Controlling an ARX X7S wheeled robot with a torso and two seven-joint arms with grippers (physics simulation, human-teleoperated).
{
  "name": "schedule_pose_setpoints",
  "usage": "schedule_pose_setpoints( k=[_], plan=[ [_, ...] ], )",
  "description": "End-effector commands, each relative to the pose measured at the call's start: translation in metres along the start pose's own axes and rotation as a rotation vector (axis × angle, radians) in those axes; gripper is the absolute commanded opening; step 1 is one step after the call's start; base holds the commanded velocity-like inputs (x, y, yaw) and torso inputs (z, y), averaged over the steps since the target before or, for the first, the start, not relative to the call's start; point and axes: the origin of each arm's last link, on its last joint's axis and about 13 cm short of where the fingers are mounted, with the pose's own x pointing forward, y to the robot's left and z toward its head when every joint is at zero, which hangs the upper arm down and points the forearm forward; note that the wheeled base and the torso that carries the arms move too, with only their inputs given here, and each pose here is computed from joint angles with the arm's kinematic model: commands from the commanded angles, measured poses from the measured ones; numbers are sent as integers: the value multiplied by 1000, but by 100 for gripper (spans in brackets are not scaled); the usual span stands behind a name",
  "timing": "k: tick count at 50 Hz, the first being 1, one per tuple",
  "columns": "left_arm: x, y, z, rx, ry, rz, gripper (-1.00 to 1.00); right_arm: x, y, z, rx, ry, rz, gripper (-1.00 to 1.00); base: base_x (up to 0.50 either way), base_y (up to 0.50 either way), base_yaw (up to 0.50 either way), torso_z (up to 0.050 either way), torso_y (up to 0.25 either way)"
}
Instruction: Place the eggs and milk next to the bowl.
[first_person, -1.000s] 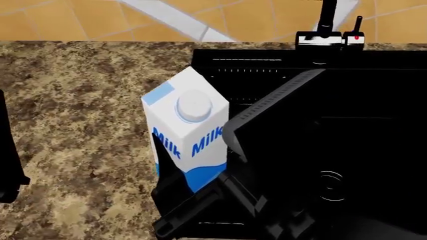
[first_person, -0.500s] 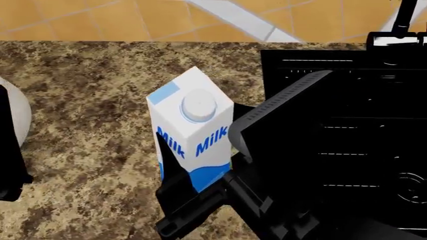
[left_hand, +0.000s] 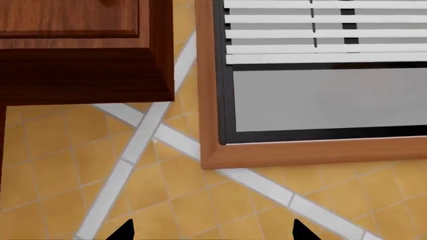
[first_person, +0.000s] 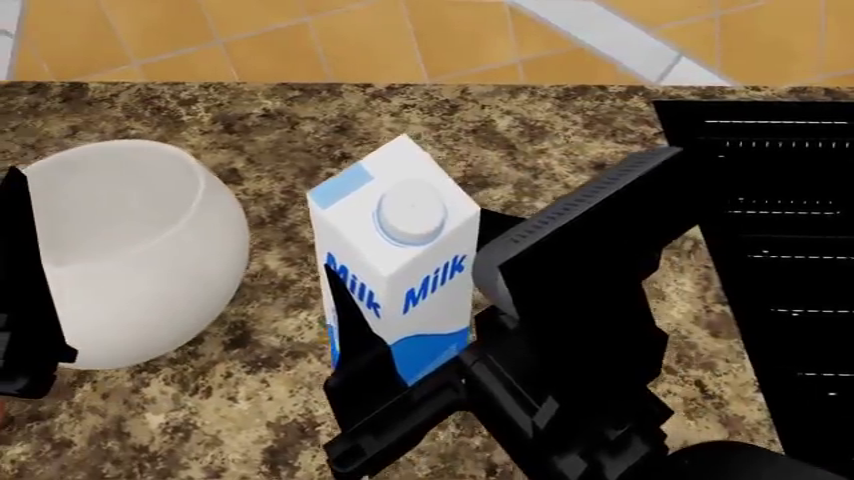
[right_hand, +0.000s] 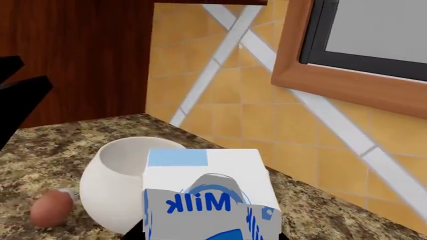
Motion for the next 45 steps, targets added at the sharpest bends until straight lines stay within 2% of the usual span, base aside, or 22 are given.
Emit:
schedule_pose_setpoints(
  k=[1,20,45],
  plan=[
    [6,2,0,1,-43,30,100,2,-5,10,-52,-81,-1,-100,0,297,0,0,0],
    [7,2,1,-1,-48,35,100,3,-3,8,-46,-74,-1,-100,0,0,0,0,1],
    [5,3,1,1,-48,39,100,3,-3,9,-49,-76,2,-100,264,38,0,0,1]
  ],
)
